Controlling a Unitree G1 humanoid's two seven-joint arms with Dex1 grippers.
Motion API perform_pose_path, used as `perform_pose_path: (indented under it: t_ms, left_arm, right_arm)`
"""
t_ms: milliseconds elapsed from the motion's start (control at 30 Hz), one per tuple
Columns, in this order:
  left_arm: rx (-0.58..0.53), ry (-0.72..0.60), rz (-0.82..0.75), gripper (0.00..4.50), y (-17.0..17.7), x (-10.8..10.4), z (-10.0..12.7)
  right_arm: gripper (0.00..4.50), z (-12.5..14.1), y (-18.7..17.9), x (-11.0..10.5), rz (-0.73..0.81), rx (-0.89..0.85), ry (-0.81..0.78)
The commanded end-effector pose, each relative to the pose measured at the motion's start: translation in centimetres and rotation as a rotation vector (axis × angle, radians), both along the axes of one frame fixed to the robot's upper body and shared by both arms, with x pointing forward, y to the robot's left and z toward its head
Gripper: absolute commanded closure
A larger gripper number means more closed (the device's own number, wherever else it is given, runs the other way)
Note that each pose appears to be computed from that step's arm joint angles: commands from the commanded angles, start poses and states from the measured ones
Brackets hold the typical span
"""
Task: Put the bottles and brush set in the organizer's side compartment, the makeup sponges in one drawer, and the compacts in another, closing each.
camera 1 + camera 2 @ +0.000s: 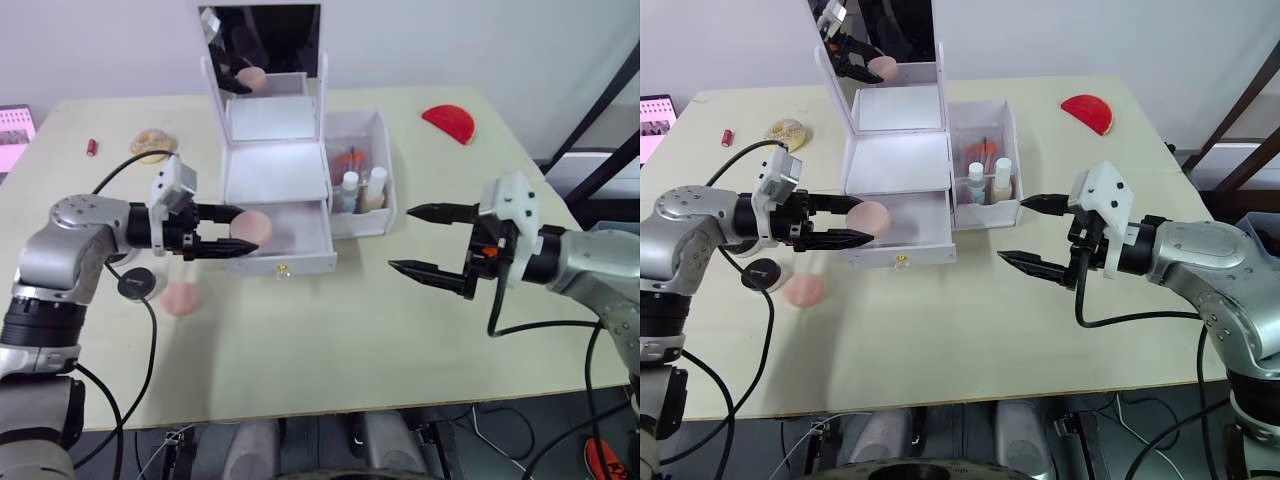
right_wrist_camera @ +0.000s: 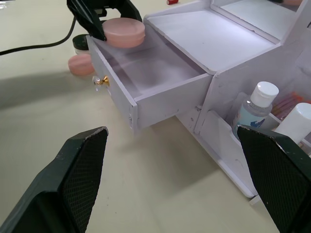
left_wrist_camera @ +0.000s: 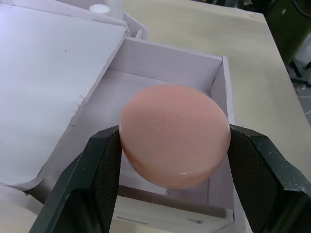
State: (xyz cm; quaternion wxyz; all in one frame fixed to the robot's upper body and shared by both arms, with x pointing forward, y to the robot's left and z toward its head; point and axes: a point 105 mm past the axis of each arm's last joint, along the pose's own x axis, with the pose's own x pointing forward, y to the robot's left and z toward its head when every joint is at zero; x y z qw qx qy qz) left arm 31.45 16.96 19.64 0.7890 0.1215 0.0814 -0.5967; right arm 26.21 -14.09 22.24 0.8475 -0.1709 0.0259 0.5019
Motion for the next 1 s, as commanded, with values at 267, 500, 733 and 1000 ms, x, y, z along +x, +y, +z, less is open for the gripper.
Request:
perform_pose_path:
  t_ms: [267,500,733,1000]
  left_arm:
    - [0.0,-0.015,0.019,0.03,0.2,0.2,-0.1]
    - [-0.009,-0.027,0.033,0.03,0.4,0.4,0.3]
    - [-0.059,-0.046,0.082,0.03,2.0,-0.4,2.4]
    - [-0.091,-0.019,0.339,0.03,7.2,-3.6,3.3]
  right_arm:
    - [0.0,1.1,0.0,-0.5,-0.003,0.018,-0.052]
    - [0.0,1.1,-0.1,-0.4,-0.005,0.018,-0.052]
    - [0.0,1.2,-0.1,-0.5,-0.001,0.018,-0.053]
    - [0.0,2.0,-1.7,-0.4,-0.012,0.007,-0.063]
